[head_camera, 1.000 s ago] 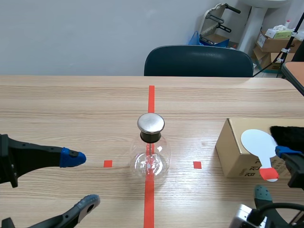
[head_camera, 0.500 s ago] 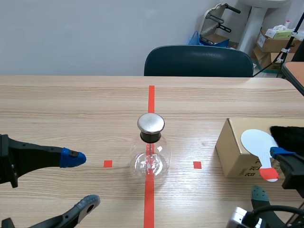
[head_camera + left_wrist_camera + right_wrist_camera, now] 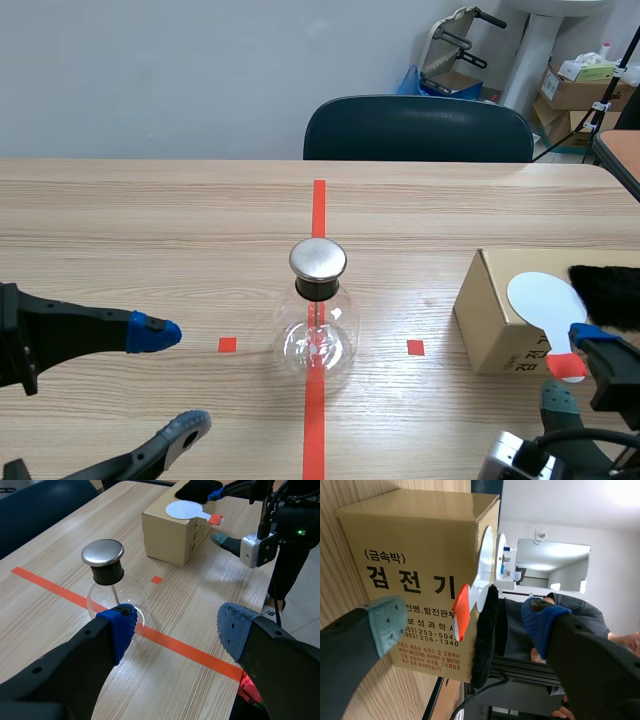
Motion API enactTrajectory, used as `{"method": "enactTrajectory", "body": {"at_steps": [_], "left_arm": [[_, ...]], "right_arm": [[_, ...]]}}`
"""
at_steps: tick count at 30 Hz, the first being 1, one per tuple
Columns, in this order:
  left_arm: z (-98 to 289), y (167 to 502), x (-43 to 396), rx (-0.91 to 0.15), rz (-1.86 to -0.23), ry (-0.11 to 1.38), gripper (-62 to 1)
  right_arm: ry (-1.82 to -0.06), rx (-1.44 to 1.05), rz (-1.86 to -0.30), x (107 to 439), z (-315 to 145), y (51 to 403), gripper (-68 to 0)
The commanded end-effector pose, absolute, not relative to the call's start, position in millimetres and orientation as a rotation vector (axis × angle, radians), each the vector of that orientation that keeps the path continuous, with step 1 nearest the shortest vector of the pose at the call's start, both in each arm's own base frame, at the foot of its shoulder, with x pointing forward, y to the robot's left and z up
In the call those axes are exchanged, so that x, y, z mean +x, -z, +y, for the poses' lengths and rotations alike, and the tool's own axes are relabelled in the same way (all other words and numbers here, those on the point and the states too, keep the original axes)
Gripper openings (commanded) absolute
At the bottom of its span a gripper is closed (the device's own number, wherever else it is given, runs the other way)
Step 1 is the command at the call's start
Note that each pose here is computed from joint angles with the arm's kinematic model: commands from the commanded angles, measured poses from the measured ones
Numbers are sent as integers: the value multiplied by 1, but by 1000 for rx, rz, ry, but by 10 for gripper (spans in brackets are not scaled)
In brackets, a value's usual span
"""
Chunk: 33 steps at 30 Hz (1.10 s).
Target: Do the electroscope experiment
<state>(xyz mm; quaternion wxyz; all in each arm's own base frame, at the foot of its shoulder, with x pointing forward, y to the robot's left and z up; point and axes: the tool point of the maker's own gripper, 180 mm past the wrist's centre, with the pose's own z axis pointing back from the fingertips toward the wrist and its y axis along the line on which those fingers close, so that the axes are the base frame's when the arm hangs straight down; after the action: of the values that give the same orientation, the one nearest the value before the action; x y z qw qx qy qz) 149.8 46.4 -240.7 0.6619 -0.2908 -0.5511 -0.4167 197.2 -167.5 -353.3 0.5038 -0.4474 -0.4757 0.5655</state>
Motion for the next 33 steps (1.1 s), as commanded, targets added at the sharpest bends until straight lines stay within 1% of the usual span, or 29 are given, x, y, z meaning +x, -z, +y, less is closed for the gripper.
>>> {"method": "enactTrajectory", "body": {"at_steps": [1, 6, 10, 12, 33], "left_arm": [[43, 234, 149, -684, -1272, 914, -236], [43, 234, 149, -684, -1271, 914, -236], [43, 234, 149, -684, -1271, 914, -236], [43, 234, 149, -683, -1271, 914, -236], [43, 234, 149, -684, -1271, 914, -236]], "right_arm": [[-1331, -1145, -1202, 204, -170, 337, -301], [-1331, -1145, -1202, 204, -170, 337, -468], [-1336, -1141, -1207, 203, -169, 337, -584], [-1336, -1140, -1207, 203, -169, 337, -668], [-1324, -1150, -1195, 204, -172, 337, -669]]}}
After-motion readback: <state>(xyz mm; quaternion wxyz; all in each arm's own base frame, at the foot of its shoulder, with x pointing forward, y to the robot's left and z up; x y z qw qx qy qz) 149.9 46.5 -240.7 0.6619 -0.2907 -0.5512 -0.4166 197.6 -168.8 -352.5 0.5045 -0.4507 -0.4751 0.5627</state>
